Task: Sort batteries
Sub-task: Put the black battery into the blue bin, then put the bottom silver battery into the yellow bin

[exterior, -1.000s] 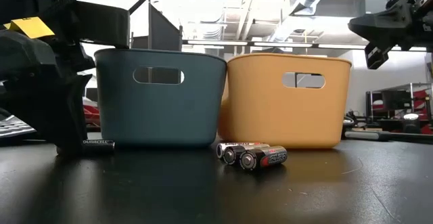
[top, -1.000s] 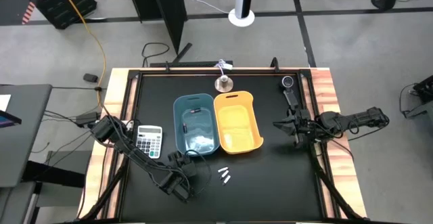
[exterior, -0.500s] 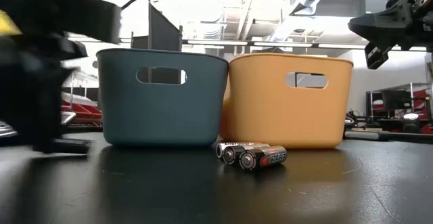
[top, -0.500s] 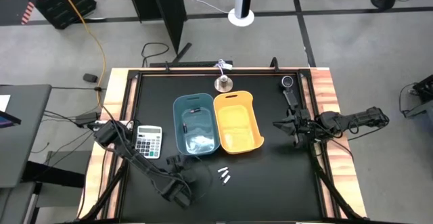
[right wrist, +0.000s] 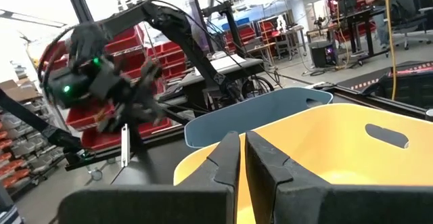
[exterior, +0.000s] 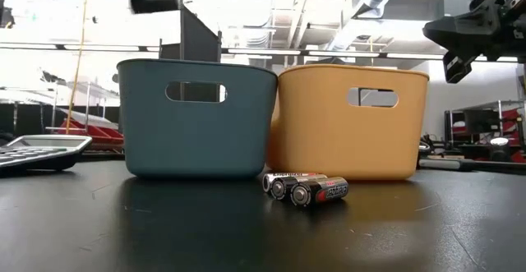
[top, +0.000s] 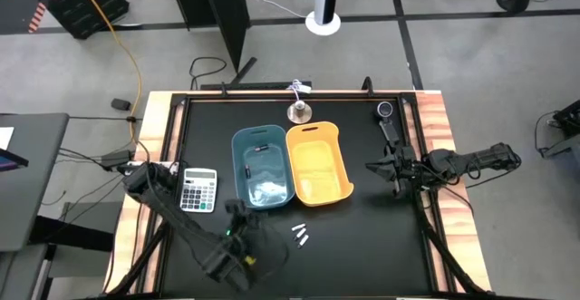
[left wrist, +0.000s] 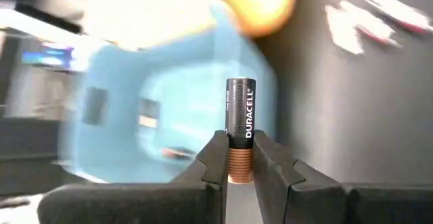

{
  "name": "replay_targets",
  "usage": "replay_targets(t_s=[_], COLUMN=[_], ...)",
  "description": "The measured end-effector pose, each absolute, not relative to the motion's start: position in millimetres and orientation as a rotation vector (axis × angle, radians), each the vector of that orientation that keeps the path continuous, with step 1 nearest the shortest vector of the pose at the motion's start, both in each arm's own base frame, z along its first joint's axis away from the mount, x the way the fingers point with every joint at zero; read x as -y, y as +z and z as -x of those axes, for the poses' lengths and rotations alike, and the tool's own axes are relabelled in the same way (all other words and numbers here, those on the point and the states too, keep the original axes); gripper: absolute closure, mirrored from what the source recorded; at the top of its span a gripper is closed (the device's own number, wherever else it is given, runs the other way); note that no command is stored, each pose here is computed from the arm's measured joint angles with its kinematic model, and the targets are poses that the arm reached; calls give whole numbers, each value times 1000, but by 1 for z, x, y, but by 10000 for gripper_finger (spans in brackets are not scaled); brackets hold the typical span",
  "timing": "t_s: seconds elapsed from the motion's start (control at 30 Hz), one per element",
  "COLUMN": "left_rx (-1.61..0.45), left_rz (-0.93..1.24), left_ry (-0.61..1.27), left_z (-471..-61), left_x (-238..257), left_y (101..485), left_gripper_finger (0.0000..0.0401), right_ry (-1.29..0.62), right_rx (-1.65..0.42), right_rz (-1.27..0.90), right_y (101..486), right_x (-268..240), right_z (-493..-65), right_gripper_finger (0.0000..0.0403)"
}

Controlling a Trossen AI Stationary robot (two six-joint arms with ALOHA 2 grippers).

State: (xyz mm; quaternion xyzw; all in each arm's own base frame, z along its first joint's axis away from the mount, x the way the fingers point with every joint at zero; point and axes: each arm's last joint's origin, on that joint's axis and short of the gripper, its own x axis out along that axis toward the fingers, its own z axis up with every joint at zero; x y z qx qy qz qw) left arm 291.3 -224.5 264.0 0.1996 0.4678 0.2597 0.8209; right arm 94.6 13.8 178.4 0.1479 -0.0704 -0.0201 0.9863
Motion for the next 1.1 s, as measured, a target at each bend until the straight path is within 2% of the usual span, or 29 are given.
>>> replay_targets(t_s=[0.33,0.37,0.43,0.63,0.73,0.8,1.0,1.1], left_rx=[-1122,-1125,-1132,-1109,-1070,-1002,-725,-593], left_rz=[-412,-404,-386,-329,-302,-302,-317,-302], left_ry=[732,746,771,812,815,822,768,731], left_z=[-336,-338,-342,-344,-336,-327,-285,-263], left_x=[141,135,124,105,104,109,142,160], left_y=[270,270,271,282,295,307,350,365], left_gripper_finger=[363,354,315,160,109,91,88,95], right_ry=[16,27,44,65,65,63,98,100], right_rx=[206,215,220,227,228,225,213,190], right_rz=[-295,-293,-282,-282,-282,-272,-169,-115], right_y=[186,187,187,188,189,189,206,226], right_x=[-18,-19,-21,-23,-23,-23,-26,-28], right_z=[-93,-92,-92,-91,-92,-93,-97,-104], right_gripper_finger=[359,359,359,345,313,282,171,137])
